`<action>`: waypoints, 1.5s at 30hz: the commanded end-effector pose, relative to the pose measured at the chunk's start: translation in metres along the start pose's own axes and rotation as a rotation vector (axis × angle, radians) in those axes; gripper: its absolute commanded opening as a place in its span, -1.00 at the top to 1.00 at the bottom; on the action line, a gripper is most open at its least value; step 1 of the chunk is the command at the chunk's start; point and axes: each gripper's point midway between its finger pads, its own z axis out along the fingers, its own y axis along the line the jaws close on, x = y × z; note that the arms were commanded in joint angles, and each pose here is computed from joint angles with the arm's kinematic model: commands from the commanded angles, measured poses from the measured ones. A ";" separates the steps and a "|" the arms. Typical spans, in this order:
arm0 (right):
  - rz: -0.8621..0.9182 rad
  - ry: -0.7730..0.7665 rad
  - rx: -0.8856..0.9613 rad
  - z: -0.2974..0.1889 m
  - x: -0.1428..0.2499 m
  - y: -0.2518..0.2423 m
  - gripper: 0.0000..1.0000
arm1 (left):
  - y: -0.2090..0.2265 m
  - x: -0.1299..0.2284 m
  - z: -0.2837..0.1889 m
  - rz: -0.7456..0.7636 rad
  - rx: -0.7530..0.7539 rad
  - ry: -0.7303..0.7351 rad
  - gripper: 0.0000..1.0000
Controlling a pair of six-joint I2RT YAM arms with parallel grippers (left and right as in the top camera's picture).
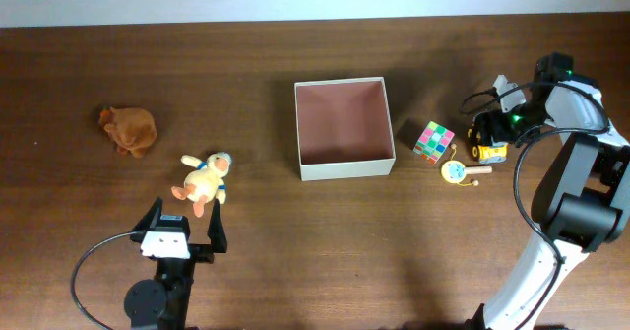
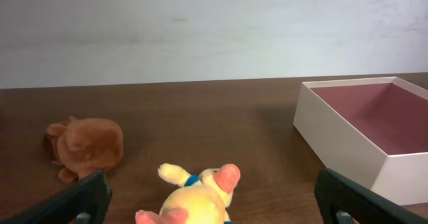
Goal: Pack container
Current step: 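Close the right gripper on the toy truck and lift it, then carry the truck with the right gripper over the white box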
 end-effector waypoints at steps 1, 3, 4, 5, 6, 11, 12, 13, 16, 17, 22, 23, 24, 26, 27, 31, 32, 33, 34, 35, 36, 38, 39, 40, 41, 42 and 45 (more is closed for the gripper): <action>0.004 0.033 0.043 0.007 0.005 -0.006 -0.68 | 0.000 0.002 0.000 0.015 0.000 0.003 -0.98; 0.004 0.030 0.044 0.007 0.005 -0.007 -0.67 | 0.000 0.002 0.000 0.015 0.000 0.003 -0.98; 0.003 0.030 0.044 0.007 0.004 -0.006 -0.64 | 0.000 0.002 0.000 0.015 0.000 0.003 -0.98; 0.001 0.031 0.044 0.007 0.004 -0.006 -0.57 | 0.000 0.002 0.000 0.015 0.000 0.003 -0.98; -0.001 0.031 0.043 0.007 0.004 -0.005 -0.50 | 0.000 0.002 0.000 0.015 0.000 0.003 -0.98; -0.014 0.032 0.040 0.009 0.001 0.001 -0.31 | 0.000 0.002 0.000 0.015 0.000 0.003 -0.98; -0.017 0.033 0.040 0.009 0.001 0.002 -0.29 | 0.000 0.002 0.000 0.015 0.000 0.003 -0.98; -0.018 0.033 0.040 0.009 0.001 0.002 -0.28 | 0.000 0.002 0.000 0.015 0.000 0.003 -0.98; -0.023 0.034 0.039 0.010 0.000 0.004 -0.25 | 0.000 0.002 0.000 0.015 0.000 0.003 -0.98; -0.023 0.034 0.039 0.010 0.000 0.004 -0.23 | 0.000 0.002 0.000 0.015 0.000 0.003 -0.98; -0.016 0.032 0.036 0.009 0.000 0.005 -0.18 | 0.000 0.002 0.000 0.015 0.000 0.003 -0.98; -0.016 0.031 0.037 0.009 -0.001 0.005 -0.13 | 0.000 0.002 0.000 0.015 0.000 0.003 -0.98; -0.016 0.031 0.038 0.009 -0.001 0.005 -0.07 | 0.000 0.002 0.000 0.015 0.000 0.003 -0.98; -0.003 0.027 0.040 0.008 -0.002 0.004 0.02 | 0.000 0.002 0.000 0.015 0.000 0.003 -0.98; 0.006 0.024 0.041 0.007 -0.003 0.004 0.02 | 0.000 0.001 0.000 0.015 0.000 0.002 -0.98; 0.026 0.012 0.046 0.003 -0.008 0.003 0.00 | 0.000 0.002 0.000 0.015 0.000 0.003 -0.98; 0.031 0.010 0.047 0.001 -0.009 0.003 0.00 | 0.000 0.002 0.000 0.015 0.000 0.003 -0.98; 0.033 0.008 0.048 -0.001 -0.011 0.003 0.00 | 0.000 0.002 0.000 0.015 0.000 0.003 -0.98; 0.041 0.005 0.049 -0.005 -0.013 0.003 0.00 | 0.000 0.002 0.000 0.015 0.000 0.003 -0.98; 0.050 0.002 0.050 -0.008 -0.015 0.002 -0.01 | 0.000 0.002 0.000 0.015 0.000 0.003 -0.98; 0.049 0.000 0.048 -0.011 -0.017 0.003 -0.01 | 0.000 0.002 0.000 0.015 0.000 0.003 -0.98; 0.049 -0.005 0.040 -0.021 -0.021 0.005 -0.02 | 0.000 0.002 0.000 0.015 0.000 0.003 -0.98; 0.052 -0.010 0.038 -0.027 -0.025 0.006 -0.01 | 0.000 0.002 0.000 0.015 0.000 0.003 -0.98; 0.054 -0.018 0.030 -0.033 -0.028 0.008 -0.02 | 0.000 0.002 0.000 0.015 0.000 0.003 -0.98; 0.053 -0.028 0.013 -0.039 -0.032 0.011 -0.01 | 0.000 0.002 0.000 0.015 0.000 0.003 -0.98; 0.051 -0.043 -0.007 -0.046 -0.037 0.015 -0.02 | 0.000 0.002 0.000 0.015 0.000 0.003 -0.98; 0.044 -0.095 -0.078 -0.071 -0.052 0.031 -0.03 | 0.000 0.002 0.000 0.015 0.000 0.003 -0.98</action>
